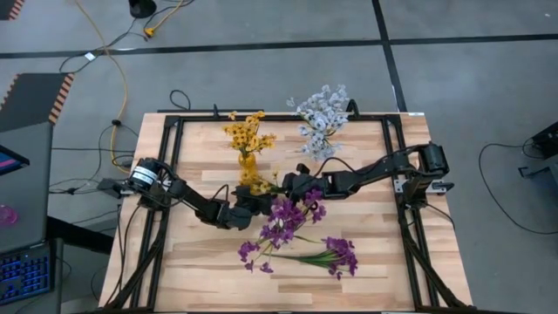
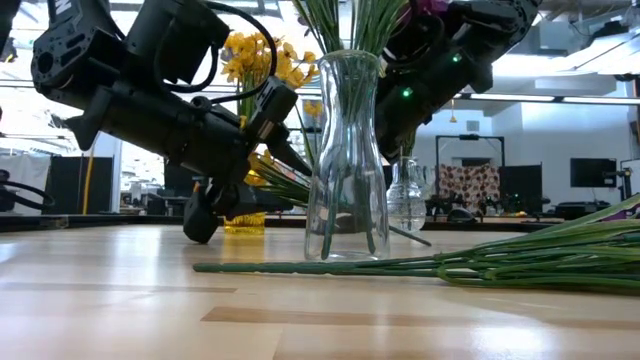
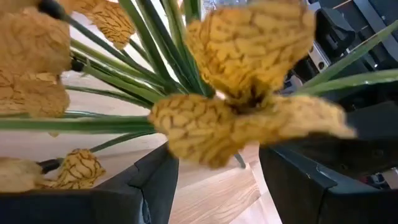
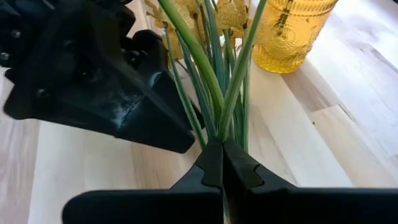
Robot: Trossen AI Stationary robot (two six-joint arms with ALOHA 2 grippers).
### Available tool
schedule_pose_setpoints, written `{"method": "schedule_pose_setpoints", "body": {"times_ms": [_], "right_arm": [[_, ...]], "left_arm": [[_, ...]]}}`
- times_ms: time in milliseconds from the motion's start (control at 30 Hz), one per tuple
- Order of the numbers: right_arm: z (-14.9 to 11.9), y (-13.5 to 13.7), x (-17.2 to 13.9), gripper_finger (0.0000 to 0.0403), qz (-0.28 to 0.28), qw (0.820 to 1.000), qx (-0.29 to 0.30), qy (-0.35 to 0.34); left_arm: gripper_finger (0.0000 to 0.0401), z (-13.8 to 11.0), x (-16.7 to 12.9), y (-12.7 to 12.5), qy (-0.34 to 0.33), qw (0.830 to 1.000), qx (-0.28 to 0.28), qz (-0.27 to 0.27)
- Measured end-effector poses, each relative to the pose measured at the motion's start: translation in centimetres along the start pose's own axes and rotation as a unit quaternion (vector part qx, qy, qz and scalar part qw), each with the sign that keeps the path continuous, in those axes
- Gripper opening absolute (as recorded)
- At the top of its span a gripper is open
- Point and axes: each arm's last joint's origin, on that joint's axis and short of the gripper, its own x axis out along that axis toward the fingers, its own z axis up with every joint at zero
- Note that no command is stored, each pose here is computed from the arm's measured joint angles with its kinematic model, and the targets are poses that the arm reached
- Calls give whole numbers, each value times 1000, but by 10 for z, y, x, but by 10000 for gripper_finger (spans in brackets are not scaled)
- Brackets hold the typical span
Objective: Sort flowers into vase by color
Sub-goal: Put the yellow flowers into the yellow vase
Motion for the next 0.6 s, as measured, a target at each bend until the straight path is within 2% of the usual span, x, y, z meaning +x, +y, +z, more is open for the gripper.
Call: {"method": "schedule_pose_setpoints", "body": {"times_ms": [600], "right_arm": [[-2,6,-1,24,26,1000,-5,6]], "left_arm": [[210,2,1,1,-20,1000,-6,4]]}}
